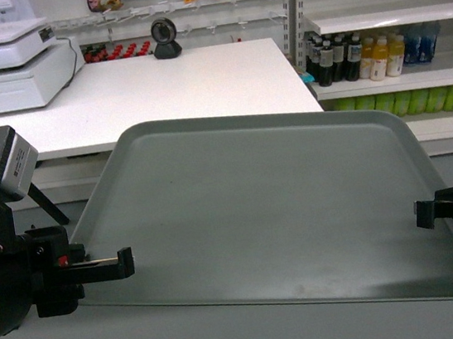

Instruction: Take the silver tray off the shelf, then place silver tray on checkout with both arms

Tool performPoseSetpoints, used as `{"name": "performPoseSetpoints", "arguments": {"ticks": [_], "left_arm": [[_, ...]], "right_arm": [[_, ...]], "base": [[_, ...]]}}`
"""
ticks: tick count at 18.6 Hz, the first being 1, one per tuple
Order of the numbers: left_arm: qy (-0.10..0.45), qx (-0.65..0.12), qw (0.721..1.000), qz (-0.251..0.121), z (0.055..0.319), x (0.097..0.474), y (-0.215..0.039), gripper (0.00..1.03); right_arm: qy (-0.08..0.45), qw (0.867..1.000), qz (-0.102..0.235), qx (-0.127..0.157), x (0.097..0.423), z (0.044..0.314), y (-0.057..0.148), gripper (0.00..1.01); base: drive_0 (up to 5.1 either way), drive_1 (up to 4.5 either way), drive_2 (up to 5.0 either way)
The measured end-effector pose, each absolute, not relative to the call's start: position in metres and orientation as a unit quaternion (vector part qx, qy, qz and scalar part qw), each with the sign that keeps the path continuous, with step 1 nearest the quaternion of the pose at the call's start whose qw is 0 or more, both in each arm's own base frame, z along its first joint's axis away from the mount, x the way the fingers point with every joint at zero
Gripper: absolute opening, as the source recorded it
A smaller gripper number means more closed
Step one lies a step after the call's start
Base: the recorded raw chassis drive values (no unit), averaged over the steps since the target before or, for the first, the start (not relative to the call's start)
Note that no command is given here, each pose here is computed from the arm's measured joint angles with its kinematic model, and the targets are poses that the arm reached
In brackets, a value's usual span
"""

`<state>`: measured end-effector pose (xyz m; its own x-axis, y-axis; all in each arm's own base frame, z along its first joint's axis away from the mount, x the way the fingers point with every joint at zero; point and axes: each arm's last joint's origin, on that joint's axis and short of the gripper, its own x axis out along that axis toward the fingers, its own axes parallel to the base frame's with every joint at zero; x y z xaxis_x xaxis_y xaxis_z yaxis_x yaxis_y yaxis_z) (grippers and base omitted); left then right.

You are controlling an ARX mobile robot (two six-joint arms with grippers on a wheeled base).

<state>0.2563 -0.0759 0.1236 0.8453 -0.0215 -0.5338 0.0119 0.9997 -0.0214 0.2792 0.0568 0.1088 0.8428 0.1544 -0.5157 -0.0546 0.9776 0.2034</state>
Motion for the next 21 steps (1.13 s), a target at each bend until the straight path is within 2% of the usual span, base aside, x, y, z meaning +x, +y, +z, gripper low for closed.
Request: {"name": "performPoseSetpoints", "arguments": {"ticks": [10,14,21], "left_arm": [[0.279,-0.008,0.96,-0.008,0.1233,0.2561,-0.0759,0.02],[0.282,-0.006,0.959,-0.005,0.1229,0.2563,-0.0739,0.02],[0.279,-0.005,0.96,-0.007,0.1234,0.2562,-0.0754,0.02]], "right_arm": [[0.276,0.955,0.055,0.09,0.279,0.1086,0.057,0.03],[0.274,0.956,0.058,0.09,0.2788,0.109,0.0589,0.03],[0.275,0.956,0.056,0.09,0.2787,0.1088,0.0584,0.03]], "base": [[-5.0,2.42,2.4],[0.0,0.0,0.0],[-0.1,4.21,-4.3]]}}
